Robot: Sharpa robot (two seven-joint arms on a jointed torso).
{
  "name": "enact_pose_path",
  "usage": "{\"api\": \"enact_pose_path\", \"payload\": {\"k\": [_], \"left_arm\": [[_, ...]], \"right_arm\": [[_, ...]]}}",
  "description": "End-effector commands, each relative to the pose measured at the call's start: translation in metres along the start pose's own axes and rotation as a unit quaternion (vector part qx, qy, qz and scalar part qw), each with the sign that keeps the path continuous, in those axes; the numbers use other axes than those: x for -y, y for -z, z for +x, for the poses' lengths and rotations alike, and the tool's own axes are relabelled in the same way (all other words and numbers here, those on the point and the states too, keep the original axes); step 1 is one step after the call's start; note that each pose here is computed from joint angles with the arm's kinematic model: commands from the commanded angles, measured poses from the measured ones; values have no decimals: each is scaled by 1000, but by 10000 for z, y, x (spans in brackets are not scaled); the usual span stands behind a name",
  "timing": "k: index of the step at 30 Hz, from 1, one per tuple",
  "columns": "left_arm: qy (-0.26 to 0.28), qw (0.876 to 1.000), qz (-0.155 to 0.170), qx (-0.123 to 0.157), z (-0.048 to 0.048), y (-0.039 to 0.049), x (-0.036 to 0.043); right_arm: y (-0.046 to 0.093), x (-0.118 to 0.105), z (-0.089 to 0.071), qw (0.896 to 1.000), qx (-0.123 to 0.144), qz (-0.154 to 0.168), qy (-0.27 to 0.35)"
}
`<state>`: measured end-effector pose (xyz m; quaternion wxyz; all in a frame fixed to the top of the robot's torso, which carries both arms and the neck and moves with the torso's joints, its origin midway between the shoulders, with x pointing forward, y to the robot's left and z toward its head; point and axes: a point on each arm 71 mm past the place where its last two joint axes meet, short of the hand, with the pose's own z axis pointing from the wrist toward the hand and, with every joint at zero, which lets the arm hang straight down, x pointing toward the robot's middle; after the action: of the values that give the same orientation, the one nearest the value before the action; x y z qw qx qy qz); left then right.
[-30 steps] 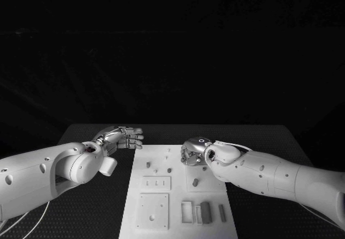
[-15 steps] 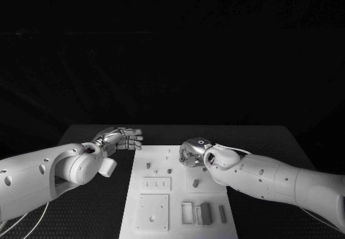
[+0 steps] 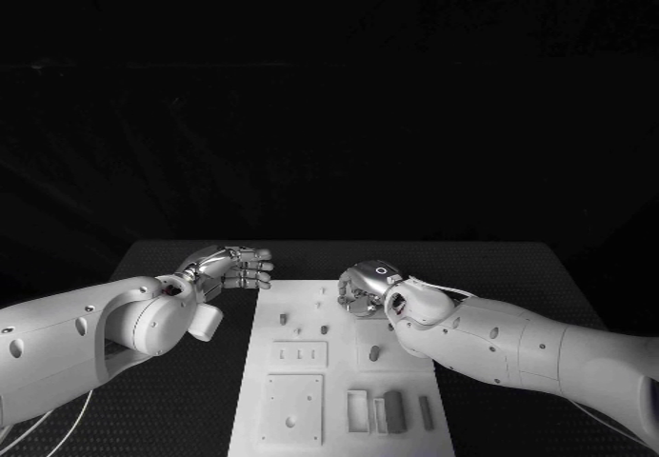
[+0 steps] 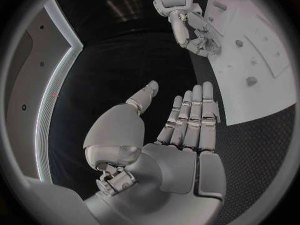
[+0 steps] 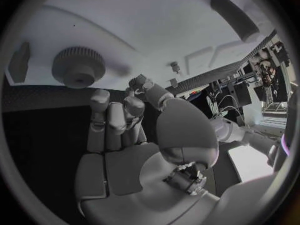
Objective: Assemble the parts on the task board
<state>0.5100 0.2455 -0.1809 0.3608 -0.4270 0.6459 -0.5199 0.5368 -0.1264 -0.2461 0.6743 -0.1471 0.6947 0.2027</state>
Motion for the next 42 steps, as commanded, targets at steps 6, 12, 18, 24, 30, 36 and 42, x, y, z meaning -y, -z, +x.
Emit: {"api": "enact_pose_path", "payload": {"k": [6, 12, 18, 24, 30, 36, 42], "left_arm": [[-1, 1000, 4, -7, 33, -14, 15], [-1, 1000, 5, -8, 49, -31, 18], [-1, 1000, 5, -10, 65, -41, 21], [-1, 1000, 5, -10, 66, -45, 21], [-1, 1000, 5, -12, 79, -54, 23], [-2, 1000, 5, -12, 84, -61, 24], [-2, 1000, 6, -15, 105, -76, 27]], "right_arm": [[-94, -70, -33, 1000, 11, 15, 22], [-171, -163, -49, 999, 19, 24, 24], [-221, -221, -66, 999, 21, 21, 25], [-269, -277, -89, 999, 27, 20, 26], [-302, -305, -115, 999, 33, 20, 28], [-332, -312, -118, 999, 32, 21, 30], [-366, -332, -114, 999, 32, 21, 32]]}}
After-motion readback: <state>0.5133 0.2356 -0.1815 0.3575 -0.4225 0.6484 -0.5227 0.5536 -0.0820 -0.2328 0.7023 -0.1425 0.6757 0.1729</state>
